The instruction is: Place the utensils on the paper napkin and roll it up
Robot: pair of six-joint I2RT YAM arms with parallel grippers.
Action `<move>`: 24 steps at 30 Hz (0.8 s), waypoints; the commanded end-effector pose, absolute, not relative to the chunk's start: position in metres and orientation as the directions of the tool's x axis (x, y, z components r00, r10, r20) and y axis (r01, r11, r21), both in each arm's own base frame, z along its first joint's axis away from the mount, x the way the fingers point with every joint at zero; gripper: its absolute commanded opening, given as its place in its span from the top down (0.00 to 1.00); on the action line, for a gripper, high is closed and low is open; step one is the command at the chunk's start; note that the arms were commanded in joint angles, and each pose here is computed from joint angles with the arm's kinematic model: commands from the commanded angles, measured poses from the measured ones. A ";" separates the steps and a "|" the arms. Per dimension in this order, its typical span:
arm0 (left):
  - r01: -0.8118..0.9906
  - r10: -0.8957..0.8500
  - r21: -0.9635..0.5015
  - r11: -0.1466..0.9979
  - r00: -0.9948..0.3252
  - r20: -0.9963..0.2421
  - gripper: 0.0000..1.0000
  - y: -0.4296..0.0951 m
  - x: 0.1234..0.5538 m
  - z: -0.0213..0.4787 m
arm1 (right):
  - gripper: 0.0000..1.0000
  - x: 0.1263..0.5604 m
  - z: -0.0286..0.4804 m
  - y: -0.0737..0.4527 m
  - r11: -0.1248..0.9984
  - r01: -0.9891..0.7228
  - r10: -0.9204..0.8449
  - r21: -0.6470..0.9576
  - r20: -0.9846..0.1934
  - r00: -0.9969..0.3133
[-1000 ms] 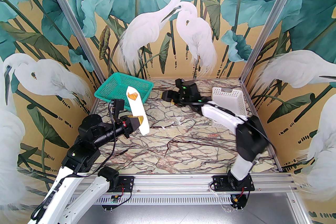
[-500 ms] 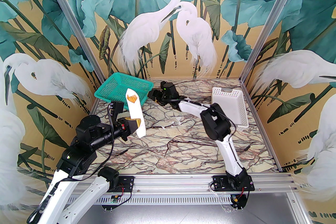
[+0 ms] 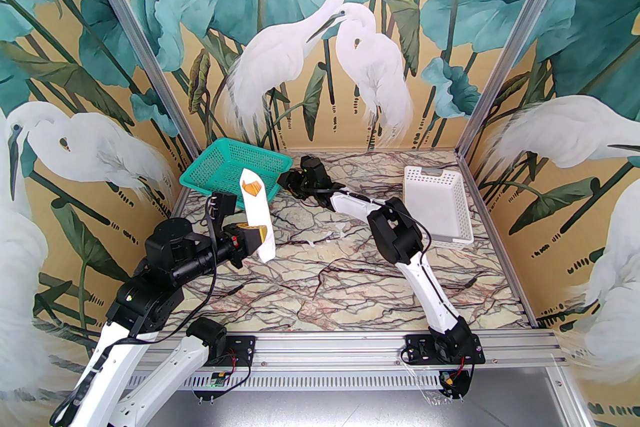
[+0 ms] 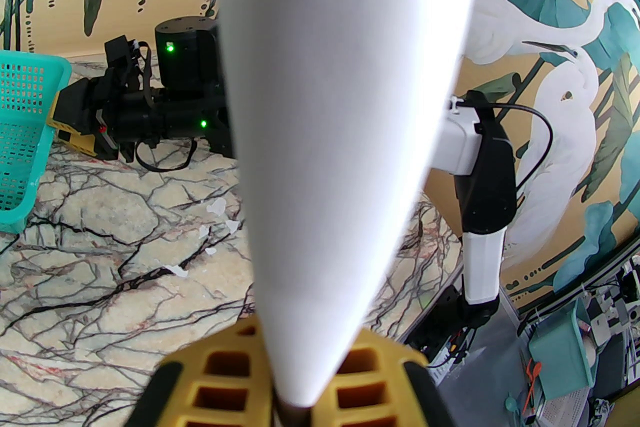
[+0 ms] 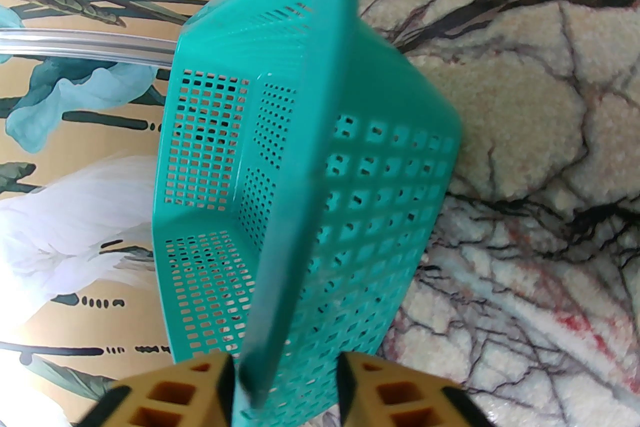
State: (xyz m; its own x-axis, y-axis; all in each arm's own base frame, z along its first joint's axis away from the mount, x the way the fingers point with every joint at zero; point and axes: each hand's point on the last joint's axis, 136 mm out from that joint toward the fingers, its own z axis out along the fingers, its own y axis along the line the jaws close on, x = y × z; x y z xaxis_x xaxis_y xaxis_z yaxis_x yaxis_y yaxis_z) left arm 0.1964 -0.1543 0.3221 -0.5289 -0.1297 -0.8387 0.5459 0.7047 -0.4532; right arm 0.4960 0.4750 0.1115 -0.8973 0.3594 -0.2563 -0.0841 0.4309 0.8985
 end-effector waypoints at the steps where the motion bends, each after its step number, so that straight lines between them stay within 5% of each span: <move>1: 0.555 -0.128 -0.425 0.715 -0.493 -0.860 1.00 -0.152 0.199 0.332 | 0.66 0.501 0.113 0.482 0.414 -0.083 0.385 0.906 -0.258 -0.886; 15: 0.548 -0.140 -0.433 0.716 -0.495 -0.858 1.00 -0.150 0.198 0.332 | 0.86 0.497 0.131 0.485 0.369 -0.092 0.411 0.925 -0.251 -0.877; 24: 0.551 -0.165 -0.449 0.703 -0.488 -0.857 1.00 -0.151 0.197 0.337 | 0.87 0.464 0.156 0.443 0.360 -0.061 0.493 0.931 -0.245 -0.835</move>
State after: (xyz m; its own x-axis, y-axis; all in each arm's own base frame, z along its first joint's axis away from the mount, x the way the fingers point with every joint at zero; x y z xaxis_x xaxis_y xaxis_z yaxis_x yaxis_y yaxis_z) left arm 0.1971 -0.1546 0.3219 -0.5324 -0.1328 -0.8360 0.5428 0.7043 -0.4576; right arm 0.4710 0.4544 0.1253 -0.8702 0.4458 -0.2099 -0.0293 0.3784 0.9252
